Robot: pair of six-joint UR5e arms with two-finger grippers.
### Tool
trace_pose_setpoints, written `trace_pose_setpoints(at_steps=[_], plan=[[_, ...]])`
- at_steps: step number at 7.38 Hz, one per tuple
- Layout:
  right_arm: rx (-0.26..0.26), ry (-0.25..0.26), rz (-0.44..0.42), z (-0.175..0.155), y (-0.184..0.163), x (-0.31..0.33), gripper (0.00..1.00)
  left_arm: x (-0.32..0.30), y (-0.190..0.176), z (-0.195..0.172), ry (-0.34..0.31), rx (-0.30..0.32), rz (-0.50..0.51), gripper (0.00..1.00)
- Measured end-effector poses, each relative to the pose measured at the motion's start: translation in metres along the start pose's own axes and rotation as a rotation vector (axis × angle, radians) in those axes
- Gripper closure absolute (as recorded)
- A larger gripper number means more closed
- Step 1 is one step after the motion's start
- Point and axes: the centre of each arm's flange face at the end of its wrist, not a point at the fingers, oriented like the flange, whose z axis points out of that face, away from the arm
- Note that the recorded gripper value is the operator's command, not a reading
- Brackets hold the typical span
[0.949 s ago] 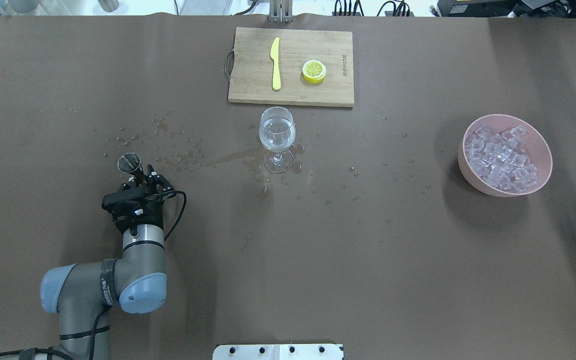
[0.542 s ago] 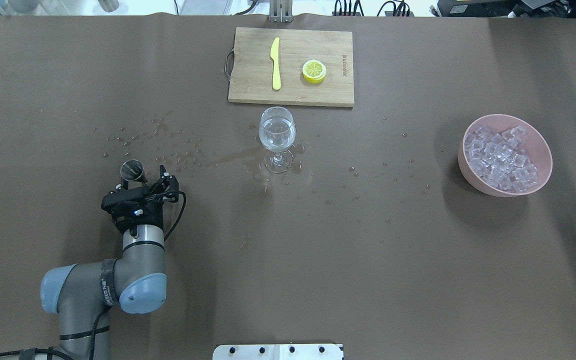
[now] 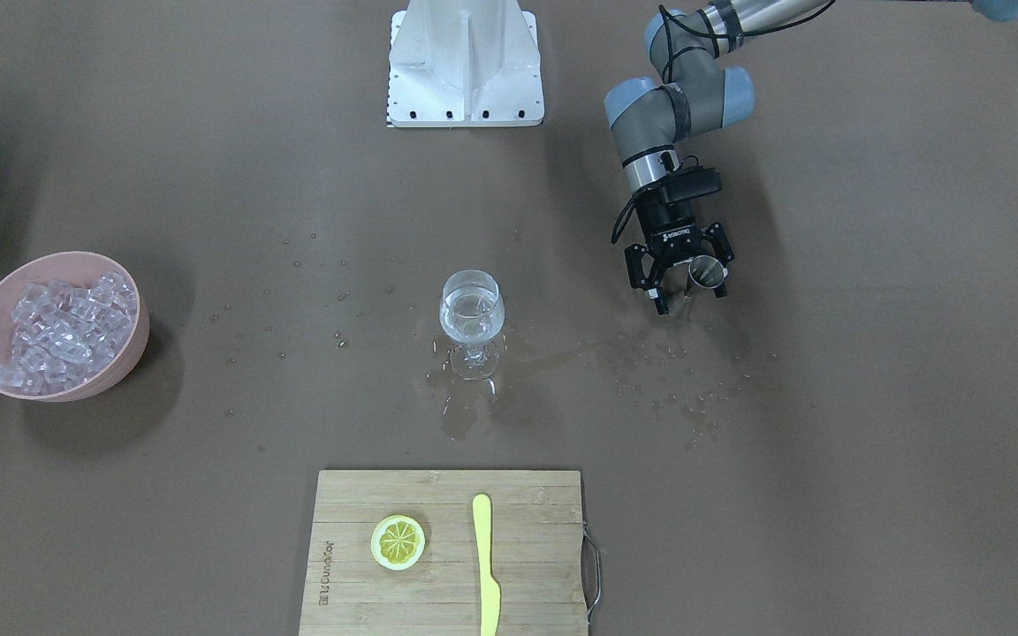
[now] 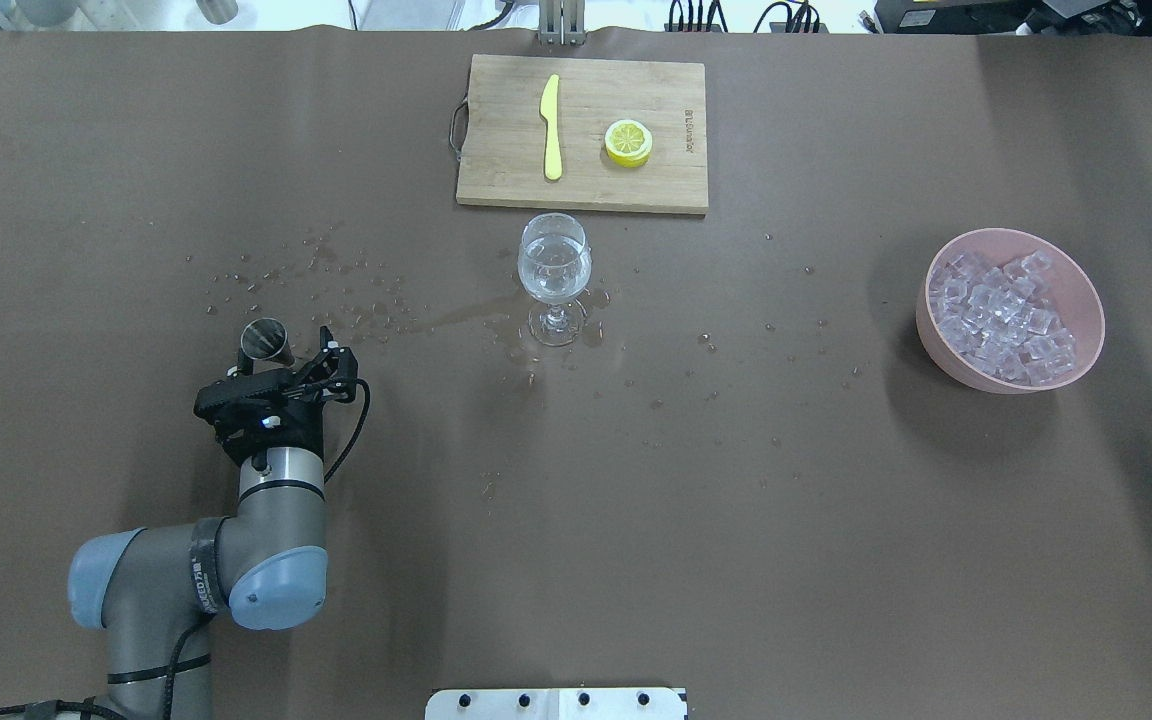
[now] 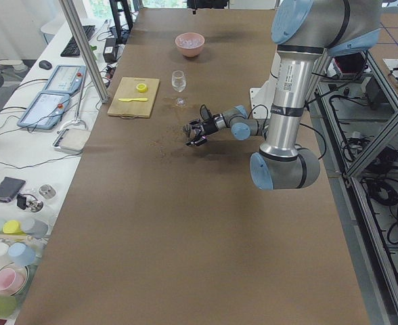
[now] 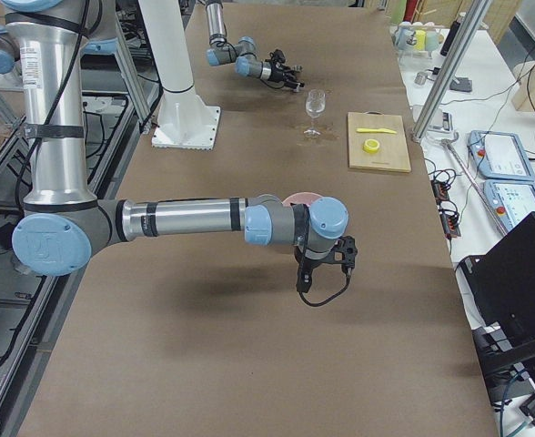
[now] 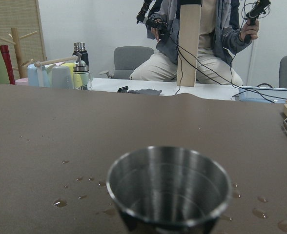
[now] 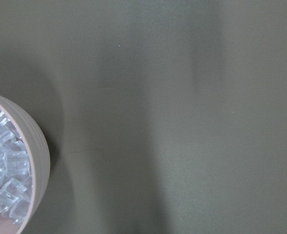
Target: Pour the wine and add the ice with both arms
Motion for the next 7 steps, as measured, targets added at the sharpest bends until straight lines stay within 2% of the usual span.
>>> trace_pose_setpoints(at_steps=[5,7], plan=[[0.002,0.004,-0.002,-0.001,0.0,0.0,0.0,-0.005,0.001,-0.064,0.073,-0.077,0.019,0.02],[0.002,0.004,-0.002,-0.001,0.0,-0.001,0.0,-0.028,-0.01,-0.094,0.105,-0.117,0.035,0.02]])
